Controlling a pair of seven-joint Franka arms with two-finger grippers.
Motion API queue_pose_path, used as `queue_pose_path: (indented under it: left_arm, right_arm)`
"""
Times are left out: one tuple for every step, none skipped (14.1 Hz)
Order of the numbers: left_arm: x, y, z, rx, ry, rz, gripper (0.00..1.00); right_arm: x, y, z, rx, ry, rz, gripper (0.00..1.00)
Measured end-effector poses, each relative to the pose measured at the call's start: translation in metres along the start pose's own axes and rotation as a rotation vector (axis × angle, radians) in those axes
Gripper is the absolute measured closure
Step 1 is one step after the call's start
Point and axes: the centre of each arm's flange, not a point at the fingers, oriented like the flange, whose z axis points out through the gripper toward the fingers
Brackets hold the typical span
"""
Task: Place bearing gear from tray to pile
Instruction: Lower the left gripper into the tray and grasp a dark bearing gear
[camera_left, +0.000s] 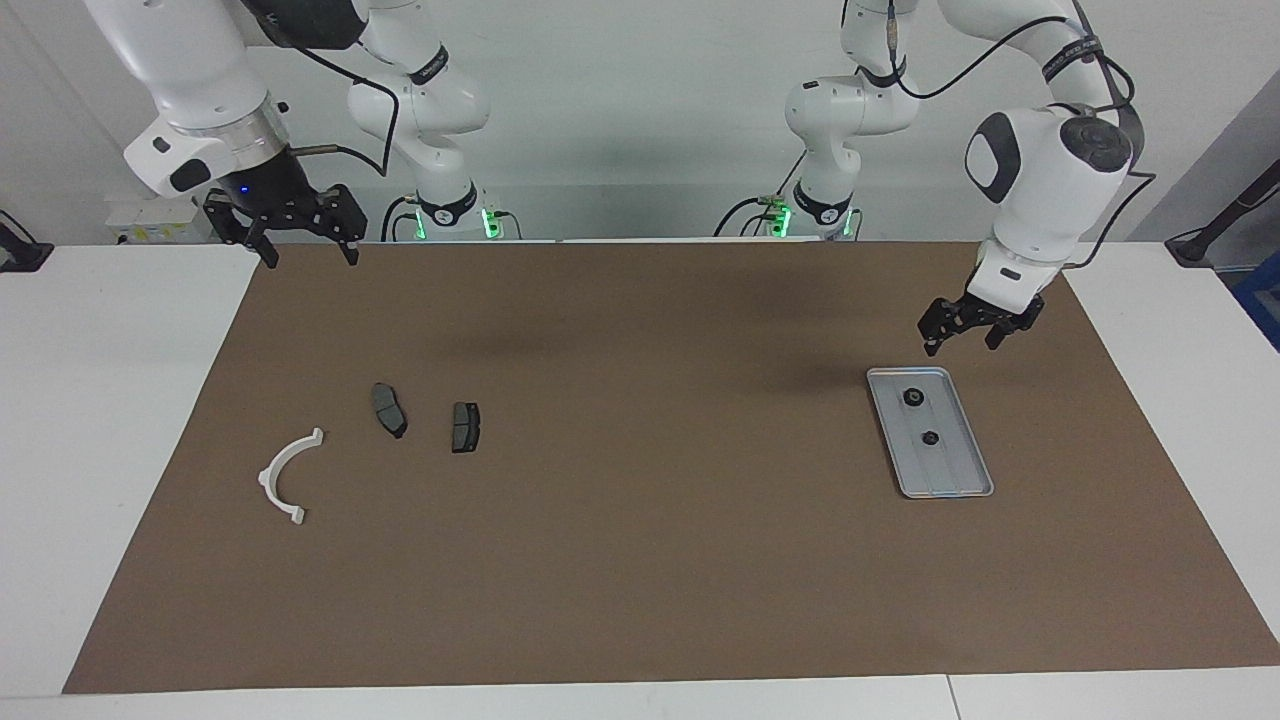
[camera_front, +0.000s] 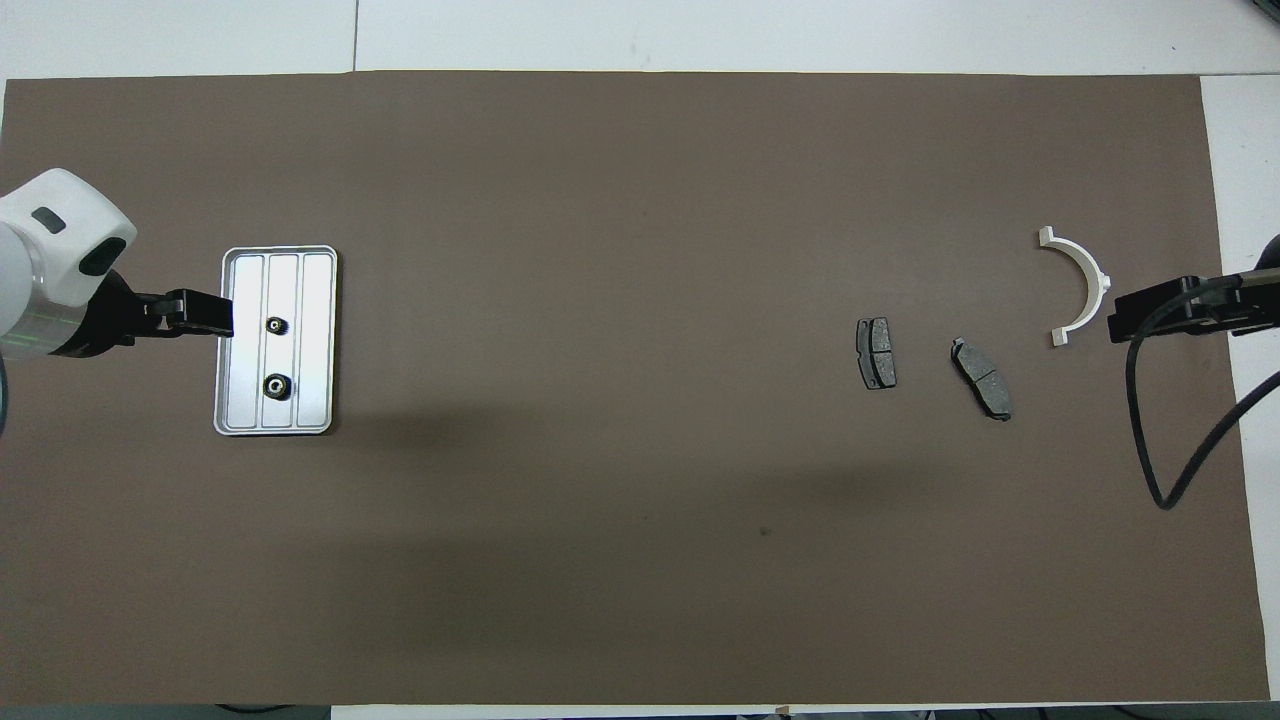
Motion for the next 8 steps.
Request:
queue_pose_path:
  left_arm:
    - [-0.005, 0.0, 0.014, 0.0, -0.009, 0.0, 0.0]
    - [-0.009, -0.001, 0.026, 0.0, -0.015, -0.002, 0.0]
    - [-0.011, -0.004, 0.033, 0.0, -0.013, -0.008, 0.0]
    - [-0.013, -0.008, 0.038, -0.001, -0.008, -0.016, 0.0]
    - [-0.014, -0.01, 0.043, -0.001, -0.003, -0.023, 0.08]
    - [-0.016, -0.012, 0.051, -0.001, -0.004, -0.029, 0.19]
    - [-0.017, -0.012, 0.06, -0.002, -0.011, -0.042, 0.2]
    - [-0.017, -0.011, 0.07, -0.003, -0.011, -0.059, 0.23]
  right_arm:
    - [0.0, 0.0, 0.0, 0.0, 0.0, 0.0, 0.0]
    - [0.0, 0.0, 0.0, 0.0, 0.0, 0.0, 0.0]
    - [0.0, 0.0, 0.0, 0.0, 0.0, 0.0, 0.0]
    - [0.0, 0.0, 0.0, 0.0, 0.0, 0.0, 0.0]
    - [0.0, 0.0, 0.0, 0.0, 0.0, 0.0, 0.0]
    - [0.0, 0.0, 0.0, 0.0, 0.0, 0.0, 0.0]
    - [0.0, 0.0, 0.0, 0.0, 0.0, 0.0, 0.0]
    - [0.0, 0.001, 0.0, 0.0, 0.0, 0.001, 0.0]
